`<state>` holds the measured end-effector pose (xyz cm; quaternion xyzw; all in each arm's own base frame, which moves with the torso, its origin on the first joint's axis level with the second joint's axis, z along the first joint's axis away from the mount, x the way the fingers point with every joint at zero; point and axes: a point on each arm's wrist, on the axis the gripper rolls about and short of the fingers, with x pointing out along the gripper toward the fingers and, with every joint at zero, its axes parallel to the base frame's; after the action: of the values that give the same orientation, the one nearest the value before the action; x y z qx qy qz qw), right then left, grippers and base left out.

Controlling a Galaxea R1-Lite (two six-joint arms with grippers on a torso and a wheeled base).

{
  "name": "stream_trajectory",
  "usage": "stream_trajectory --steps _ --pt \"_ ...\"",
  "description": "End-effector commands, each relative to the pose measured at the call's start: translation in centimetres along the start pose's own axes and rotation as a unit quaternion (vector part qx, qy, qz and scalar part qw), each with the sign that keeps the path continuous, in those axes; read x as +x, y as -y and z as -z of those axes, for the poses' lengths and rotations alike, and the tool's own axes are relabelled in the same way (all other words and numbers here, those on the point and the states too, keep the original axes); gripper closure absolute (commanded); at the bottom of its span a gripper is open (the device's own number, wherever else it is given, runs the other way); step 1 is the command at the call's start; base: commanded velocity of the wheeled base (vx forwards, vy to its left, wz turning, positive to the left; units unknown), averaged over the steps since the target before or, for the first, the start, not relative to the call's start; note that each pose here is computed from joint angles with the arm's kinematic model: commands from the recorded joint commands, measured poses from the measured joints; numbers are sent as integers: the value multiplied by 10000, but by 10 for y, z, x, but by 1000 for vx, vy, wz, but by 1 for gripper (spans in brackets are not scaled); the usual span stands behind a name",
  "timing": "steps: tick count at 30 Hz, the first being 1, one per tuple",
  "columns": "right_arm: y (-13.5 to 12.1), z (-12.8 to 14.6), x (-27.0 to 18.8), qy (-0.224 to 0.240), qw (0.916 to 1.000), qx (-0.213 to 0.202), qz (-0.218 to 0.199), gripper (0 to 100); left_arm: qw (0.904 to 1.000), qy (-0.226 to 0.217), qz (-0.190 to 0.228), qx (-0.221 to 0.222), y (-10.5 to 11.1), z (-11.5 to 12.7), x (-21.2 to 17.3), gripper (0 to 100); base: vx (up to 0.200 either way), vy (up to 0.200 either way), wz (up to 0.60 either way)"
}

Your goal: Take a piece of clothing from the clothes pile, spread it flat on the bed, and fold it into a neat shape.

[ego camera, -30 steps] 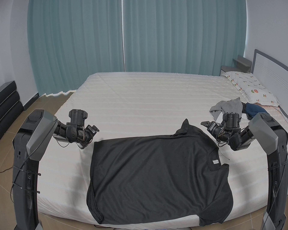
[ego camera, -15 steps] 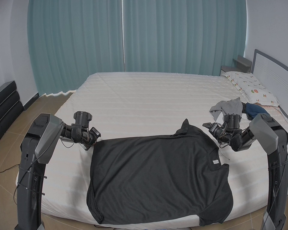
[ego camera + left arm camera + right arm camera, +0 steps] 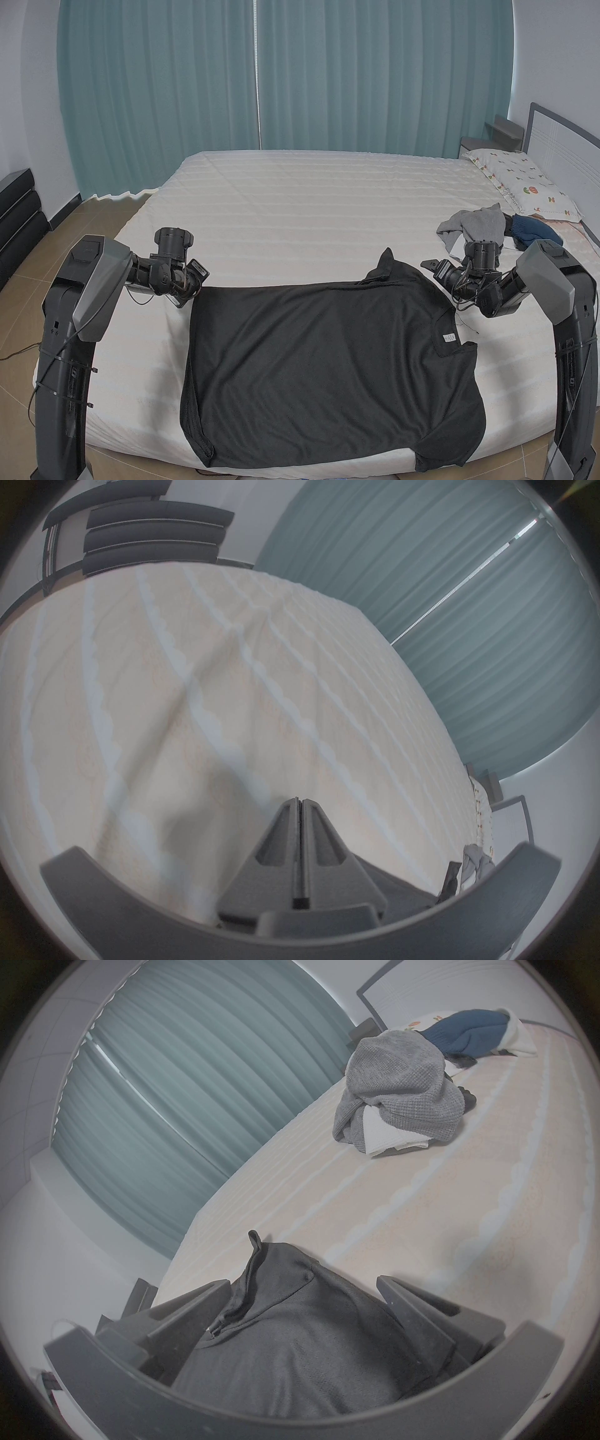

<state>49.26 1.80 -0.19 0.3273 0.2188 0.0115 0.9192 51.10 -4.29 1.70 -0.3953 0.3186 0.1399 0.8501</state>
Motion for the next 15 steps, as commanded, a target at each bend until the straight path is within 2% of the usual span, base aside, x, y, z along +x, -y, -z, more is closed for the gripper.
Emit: stream_trajectory --steps 1,9,15 --pt "3 4 7 -42 9999 -152 -32 0 9996 195 206 -47 13 -14 -15 100 0 0 0" --pt "10 10 26 -53 9977 -678 -25 0 9992 285 253 -73 20 -21 -25 100 0 0 0" --pt "11 18 35 -99 9969 -779 -35 0 9993 299 223 -78 18 -21 -24 100 0 0 0"
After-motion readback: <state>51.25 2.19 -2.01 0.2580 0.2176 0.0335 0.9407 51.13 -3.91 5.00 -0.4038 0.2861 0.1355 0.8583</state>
